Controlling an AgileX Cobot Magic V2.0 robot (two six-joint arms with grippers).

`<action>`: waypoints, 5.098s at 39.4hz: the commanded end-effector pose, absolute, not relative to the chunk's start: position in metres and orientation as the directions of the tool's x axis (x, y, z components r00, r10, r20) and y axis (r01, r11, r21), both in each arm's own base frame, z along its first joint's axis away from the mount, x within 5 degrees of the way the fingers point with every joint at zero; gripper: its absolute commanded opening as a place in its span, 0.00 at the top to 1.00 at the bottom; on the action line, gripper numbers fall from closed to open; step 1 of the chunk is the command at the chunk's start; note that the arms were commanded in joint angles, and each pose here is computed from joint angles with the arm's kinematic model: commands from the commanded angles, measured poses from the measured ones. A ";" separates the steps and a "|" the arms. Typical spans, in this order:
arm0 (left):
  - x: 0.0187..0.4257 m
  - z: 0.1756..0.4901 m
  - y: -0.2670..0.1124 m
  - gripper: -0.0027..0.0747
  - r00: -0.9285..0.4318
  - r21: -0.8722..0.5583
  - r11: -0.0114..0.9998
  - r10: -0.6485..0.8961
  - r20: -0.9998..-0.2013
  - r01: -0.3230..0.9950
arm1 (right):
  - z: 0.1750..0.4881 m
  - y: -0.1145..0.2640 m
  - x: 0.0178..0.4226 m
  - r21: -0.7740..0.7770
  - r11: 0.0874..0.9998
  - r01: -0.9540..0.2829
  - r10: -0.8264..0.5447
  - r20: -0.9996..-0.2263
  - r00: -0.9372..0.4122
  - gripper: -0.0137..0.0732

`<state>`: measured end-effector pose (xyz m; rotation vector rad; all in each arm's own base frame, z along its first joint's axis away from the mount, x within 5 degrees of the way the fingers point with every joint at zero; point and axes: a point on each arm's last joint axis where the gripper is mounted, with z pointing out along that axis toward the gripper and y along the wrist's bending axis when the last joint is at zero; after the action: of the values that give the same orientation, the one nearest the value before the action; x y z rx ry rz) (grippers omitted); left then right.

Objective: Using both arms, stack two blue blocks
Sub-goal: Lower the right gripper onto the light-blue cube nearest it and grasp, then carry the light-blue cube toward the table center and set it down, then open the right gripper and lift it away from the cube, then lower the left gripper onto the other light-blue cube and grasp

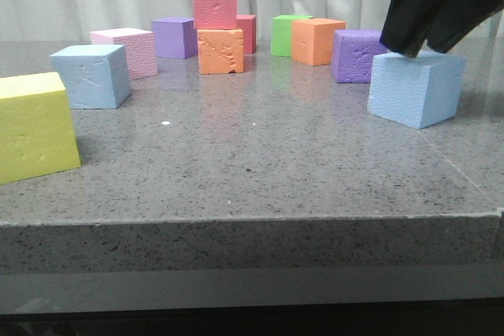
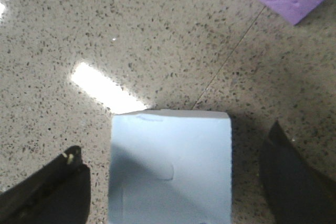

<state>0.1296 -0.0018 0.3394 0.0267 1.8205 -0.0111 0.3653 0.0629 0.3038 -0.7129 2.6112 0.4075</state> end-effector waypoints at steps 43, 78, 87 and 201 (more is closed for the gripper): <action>0.132 0.356 -0.002 0.10 -0.143 0.002 1.000 0.004 -0.990 0.018 | 0.355 0.178 0.343 0.155 0.618 -0.771 -0.538 -0.631 -0.558 0.46; 0.132 0.356 -0.002 0.10 -0.143 0.002 1.000 0.004 -0.990 0.018 | 0.358 0.211 0.336 0.097 0.548 -0.831 -0.635 -0.599 -0.488 0.10; 0.132 0.356 -0.002 0.10 -0.143 0.002 1.000 0.004 -0.990 0.018 | 0.397 0.201 0.325 0.124 0.651 -0.749 -0.543 -0.613 -0.574 0.31; 0.363 0.362 -0.115 0.10 -0.687 -0.031 0.926 0.256 -0.680 0.376 | 0.305 0.013 0.094 -0.020 0.991 -0.135 -0.069 -0.926 -0.371 0.91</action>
<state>0.3638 -0.1121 0.3366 0.4405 2.4311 -0.2001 0.0918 0.0124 0.2908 -0.1500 2.0454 0.0638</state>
